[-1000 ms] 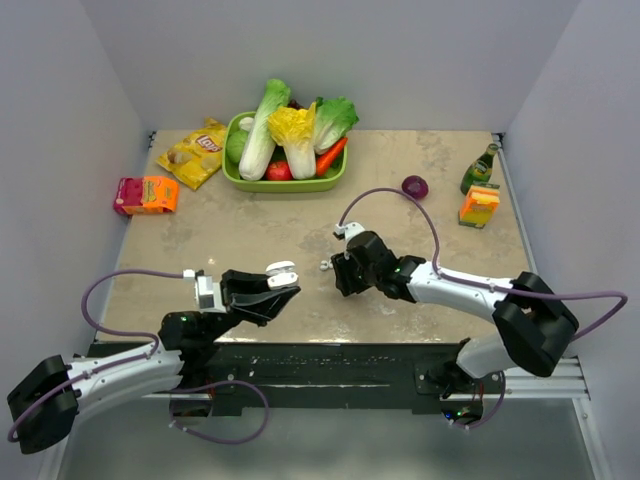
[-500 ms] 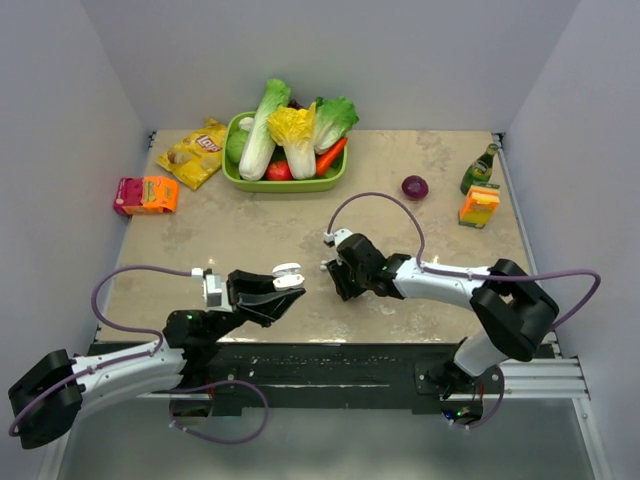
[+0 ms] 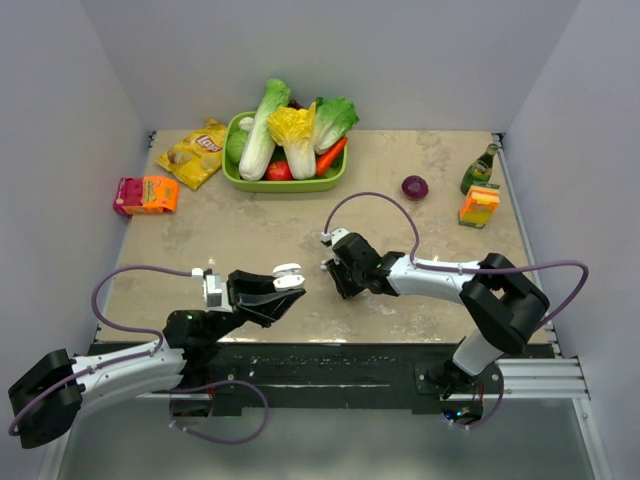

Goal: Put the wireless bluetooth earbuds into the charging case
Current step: Pick up the earbud from the center of the board, then place the earbud in the charging case.

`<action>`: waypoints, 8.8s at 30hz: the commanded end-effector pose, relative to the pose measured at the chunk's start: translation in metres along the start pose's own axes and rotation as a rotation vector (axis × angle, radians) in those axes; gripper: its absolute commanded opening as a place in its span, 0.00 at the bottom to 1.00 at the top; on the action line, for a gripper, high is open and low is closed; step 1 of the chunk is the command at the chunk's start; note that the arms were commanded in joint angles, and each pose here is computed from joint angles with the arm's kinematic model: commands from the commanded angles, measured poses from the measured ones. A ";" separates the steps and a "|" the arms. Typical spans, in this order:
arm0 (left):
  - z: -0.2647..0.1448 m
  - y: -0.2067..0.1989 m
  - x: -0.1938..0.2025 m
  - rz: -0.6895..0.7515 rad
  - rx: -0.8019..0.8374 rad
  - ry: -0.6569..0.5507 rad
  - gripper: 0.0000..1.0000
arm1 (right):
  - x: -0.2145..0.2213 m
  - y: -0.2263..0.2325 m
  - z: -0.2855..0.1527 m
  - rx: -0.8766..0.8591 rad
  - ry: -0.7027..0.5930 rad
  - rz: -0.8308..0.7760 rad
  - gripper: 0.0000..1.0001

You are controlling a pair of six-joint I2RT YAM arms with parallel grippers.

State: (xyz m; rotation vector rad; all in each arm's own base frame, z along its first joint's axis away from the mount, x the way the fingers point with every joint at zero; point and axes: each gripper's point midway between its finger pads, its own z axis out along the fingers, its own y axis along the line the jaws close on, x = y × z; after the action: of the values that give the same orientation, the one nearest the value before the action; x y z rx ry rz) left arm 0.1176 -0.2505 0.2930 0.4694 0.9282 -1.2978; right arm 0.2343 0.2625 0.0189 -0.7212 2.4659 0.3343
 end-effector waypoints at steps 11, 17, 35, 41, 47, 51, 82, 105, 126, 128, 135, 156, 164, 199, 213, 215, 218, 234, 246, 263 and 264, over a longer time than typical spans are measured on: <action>-0.064 0.009 0.053 -0.005 -0.041 0.107 0.00 | -0.001 0.005 0.003 -0.013 -0.013 0.054 0.26; -0.063 0.008 0.051 -0.005 -0.039 0.101 0.00 | -0.002 0.004 0.003 -0.002 -0.014 0.074 0.18; -0.062 0.008 0.052 -0.003 -0.037 0.108 0.00 | -0.008 0.003 -0.001 0.017 -0.006 0.058 0.53; -0.063 0.009 0.054 -0.004 -0.039 0.114 0.00 | -0.004 0.001 -0.003 0.053 0.037 -0.025 0.51; -0.063 0.009 0.054 -0.006 -0.040 0.112 0.00 | -0.003 0.006 -0.001 0.061 0.047 -0.058 0.48; -0.064 0.008 0.054 -0.009 -0.039 0.113 0.00 | -0.004 0.009 0.001 0.070 0.051 -0.077 0.48; -0.067 0.006 0.053 -0.019 -0.037 0.104 0.00 | 0.014 0.002 0.004 0.171 0.133 -0.112 0.43; -0.064 0.006 0.054 -0.016 -0.033 0.110 0.00 | 0.027 0.006 0.002 0.141 0.164 -0.095 0.32; -0.045 0.009 0.035 0.063 -0.035 0.052 0.00 | -0.068 0.030 -0.063 -0.054 -0.278 0.142 0.00; -0.039 0.011 0.028 0.088 -0.041 0.033 0.00 | -0.098 0.037 -0.096 -0.119 -0.429 0.166 0.00; -0.017 0.014 0.002 0.151 -0.053 -0.059 0.00 | -0.151 0.041 -0.193 -0.244 -0.781 0.195 0.00; 0.077 -0.005 -0.059 0.303 0.076 -0.217 0.00 | -0.157 0.075 -0.357 -0.566 -1.282 -0.156 0.00; 0.094 -0.008 -0.053 0.270 0.114 -0.210 0.00 | -0.152 0.082 -0.370 -0.639 -1.355 -0.174 0.00; 0.102 -0.006 -0.039 0.060 0.102 -0.171 0.00 | -0.154 0.061 -0.334 -0.531 -1.351 -0.046 0.00; 0.102 -0.009 -0.044 0.068 0.113 -0.190 0.00 | -0.149 0.062 -0.315 -0.527 -1.287 -0.038 0.00; 0.101 -0.009 -0.045 0.068 0.115 -0.194 0.00 | -0.149 0.062 -0.314 -0.523 -1.285 -0.038 0.00; 0.101 -0.010 -0.045 0.068 0.117 -0.197 0.00 | -0.148 0.062 -0.312 -0.520 -1.277 -0.039 0.00; 0.102 -0.012 -0.053 0.083 0.125 -0.220 0.00 | -0.136 0.063 -0.297 -0.513 -1.209 -0.064 0.00; 0.103 -0.013 -0.055 0.085 0.132 -0.224 0.00 | -0.134 0.068 -0.289 -0.531 -1.154 -0.072 0.06; 0.097 -0.014 -0.057 0.092 0.128 -0.235 0.00 | -0.136 0.054 -0.294 -0.477 -1.170 0.003 0.16; 0.097 -0.013 -0.057 0.093 0.127 -0.237 0.00 | -0.136 0.054 -0.293 -0.476 -1.171 0.002 0.15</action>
State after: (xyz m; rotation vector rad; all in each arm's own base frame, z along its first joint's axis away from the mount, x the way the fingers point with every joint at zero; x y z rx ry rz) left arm 0.1647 -0.3365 0.3047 0.5748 1.0517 -1.2633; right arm 0.1691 0.2584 0.3446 -0.4934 1.2350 1.0436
